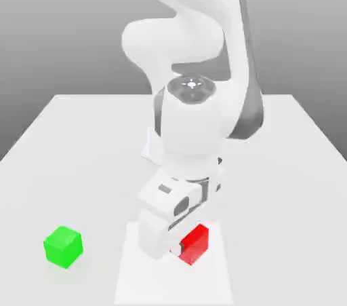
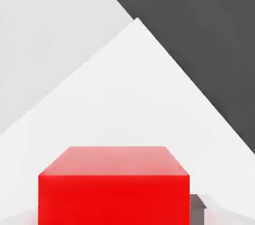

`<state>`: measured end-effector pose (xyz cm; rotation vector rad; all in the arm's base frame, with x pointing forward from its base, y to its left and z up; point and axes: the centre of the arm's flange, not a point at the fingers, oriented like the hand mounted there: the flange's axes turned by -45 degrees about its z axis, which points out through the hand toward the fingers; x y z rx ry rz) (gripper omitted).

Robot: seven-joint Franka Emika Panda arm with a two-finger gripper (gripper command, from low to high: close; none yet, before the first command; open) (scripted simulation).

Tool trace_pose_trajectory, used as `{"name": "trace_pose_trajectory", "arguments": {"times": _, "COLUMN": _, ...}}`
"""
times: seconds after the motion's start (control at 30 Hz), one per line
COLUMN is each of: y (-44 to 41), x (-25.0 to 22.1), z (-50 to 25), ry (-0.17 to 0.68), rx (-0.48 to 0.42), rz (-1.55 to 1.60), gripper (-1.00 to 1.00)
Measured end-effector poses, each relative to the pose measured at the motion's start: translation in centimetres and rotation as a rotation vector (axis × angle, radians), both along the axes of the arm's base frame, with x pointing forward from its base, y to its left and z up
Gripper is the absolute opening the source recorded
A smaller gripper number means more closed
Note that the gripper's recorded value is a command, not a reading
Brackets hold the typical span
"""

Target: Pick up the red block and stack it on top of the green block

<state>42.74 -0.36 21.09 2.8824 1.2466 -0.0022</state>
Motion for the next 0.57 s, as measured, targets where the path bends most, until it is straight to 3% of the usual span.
{"name": "trace_pose_trajectory", "arguments": {"times": 0.27, "y": -20.9, "x": -4.5, "z": 3.1, "ry": 0.0, "rx": 0.001, "rz": -0.353, "gripper": -1.0}}
{"name": "trace_pose_trajectory", "arguments": {"times": 0.43, "y": -21.2, "x": -4.4, "z": -1.3, "ry": -0.001, "rx": 0.003, "rz": -0.341, "gripper": -1.0}}
{"name": "trace_pose_trajectory", "arguments": {"times": 0.47, "y": -21.2, "x": -4.5, "z": -2.4, "ry": -0.001, "rx": 0.003, "rz": -0.342, "gripper": 1.0}}
{"name": "trace_pose_trajectory", "arguments": {"times": 0.57, "y": -21.2, "x": -4.5, "z": -2.4, "ry": 0.0, "rx": 0.003, "rz": -0.342, "gripper": 1.0}}
